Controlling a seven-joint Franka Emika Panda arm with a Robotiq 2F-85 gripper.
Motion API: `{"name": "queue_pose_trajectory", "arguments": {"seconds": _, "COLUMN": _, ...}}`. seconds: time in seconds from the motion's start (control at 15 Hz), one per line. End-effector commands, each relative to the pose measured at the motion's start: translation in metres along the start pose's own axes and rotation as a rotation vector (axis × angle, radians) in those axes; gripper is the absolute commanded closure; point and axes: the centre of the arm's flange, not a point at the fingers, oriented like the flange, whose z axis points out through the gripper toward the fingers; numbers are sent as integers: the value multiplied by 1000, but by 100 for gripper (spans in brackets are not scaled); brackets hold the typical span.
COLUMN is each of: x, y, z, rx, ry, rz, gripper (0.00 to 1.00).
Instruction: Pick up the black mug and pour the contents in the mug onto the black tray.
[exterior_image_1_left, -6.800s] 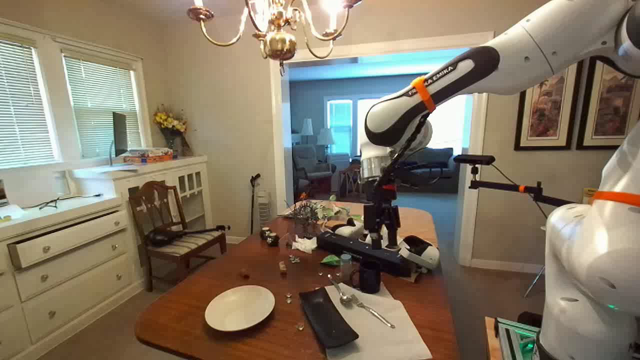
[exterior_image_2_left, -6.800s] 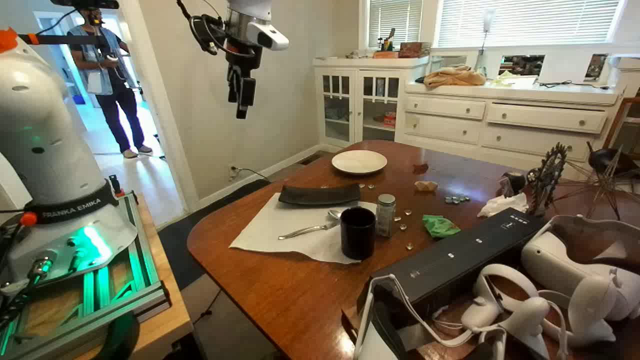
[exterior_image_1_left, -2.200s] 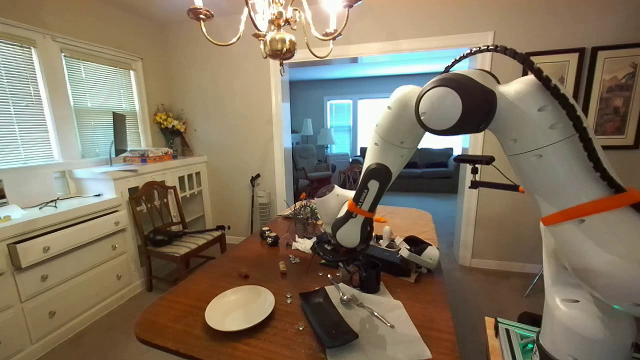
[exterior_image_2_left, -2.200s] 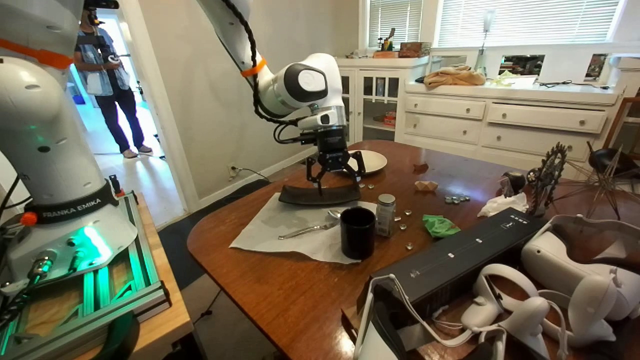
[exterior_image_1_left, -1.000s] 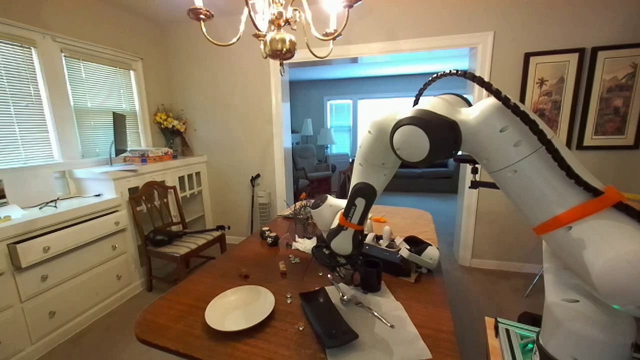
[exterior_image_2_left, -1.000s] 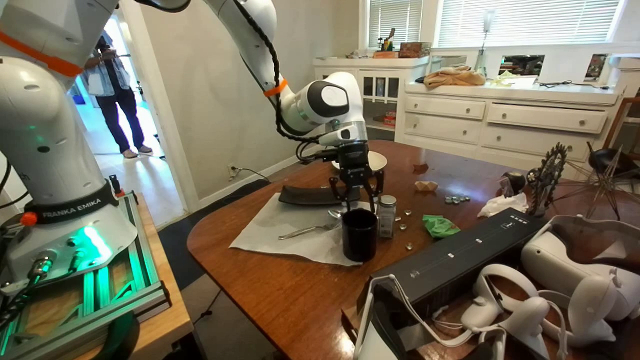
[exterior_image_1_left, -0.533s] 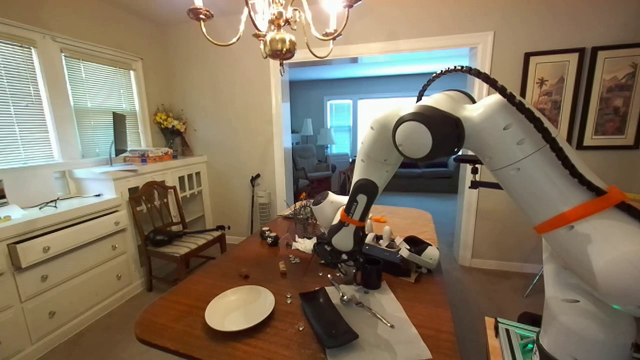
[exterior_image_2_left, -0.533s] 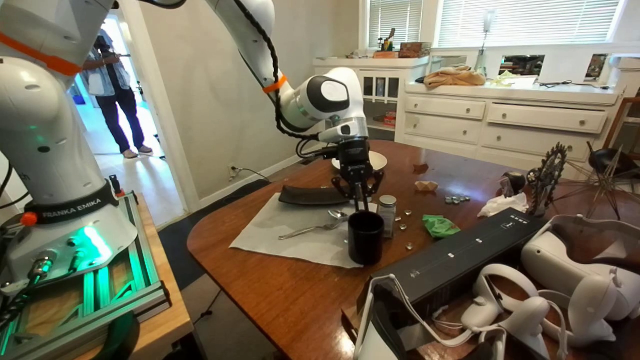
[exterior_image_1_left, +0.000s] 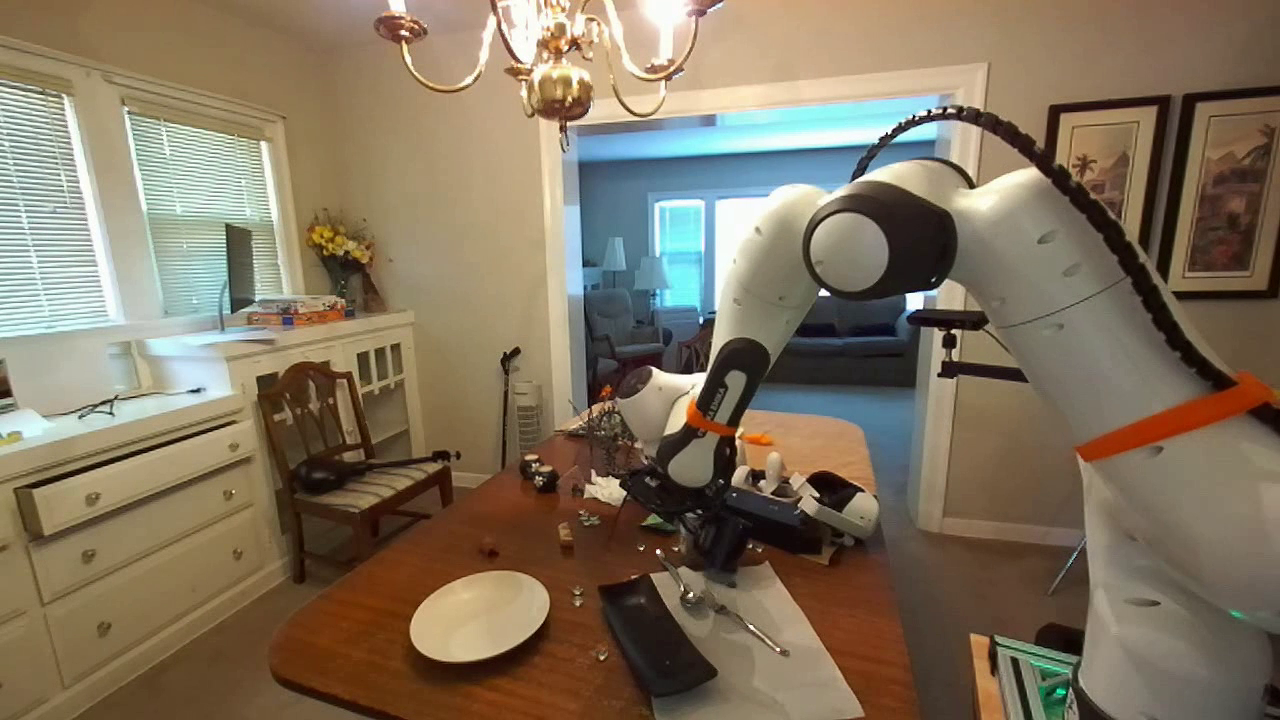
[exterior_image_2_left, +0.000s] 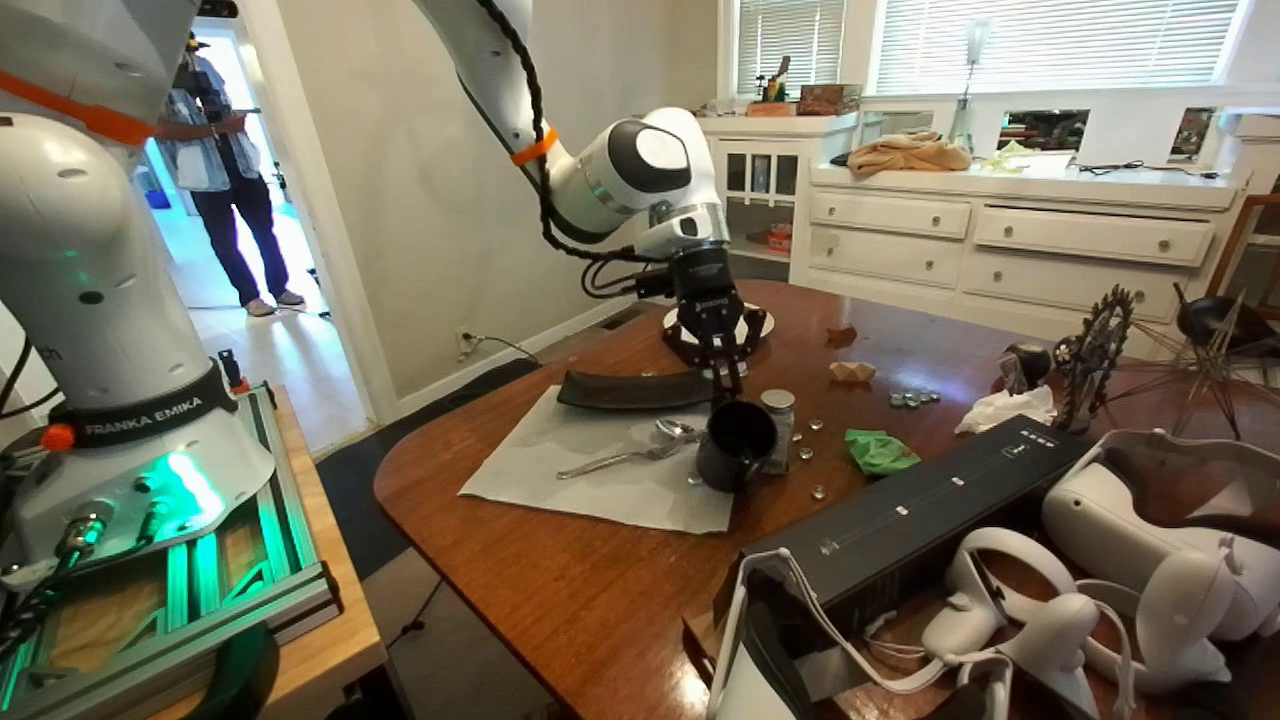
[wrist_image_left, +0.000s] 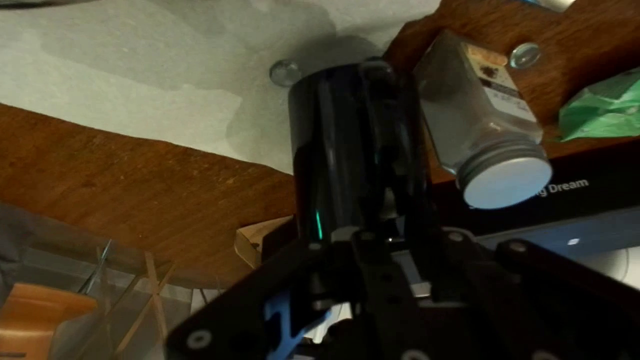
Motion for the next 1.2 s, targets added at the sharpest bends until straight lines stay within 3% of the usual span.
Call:
{"name": "queue_pose_trajectory", "arguments": {"seconds": 0.0, "x": 13, "y": 16, "z": -39, "rx": 61, "ry": 31, "rz": -57, "gripper": 95}}
{"name": "queue_pose_trajectory", "arguments": {"seconds": 0.73, "x": -3, "y": 39, "z": -50, "rx": 91, "ry": 28, "rz": -174, "gripper": 95}}
{"name": "queue_pose_trajectory", "arguments": {"seconds": 1.13, "x": 13, "y": 32, "z": -30, "rx": 173, "ry": 147, "rz": -217, "gripper": 95}}
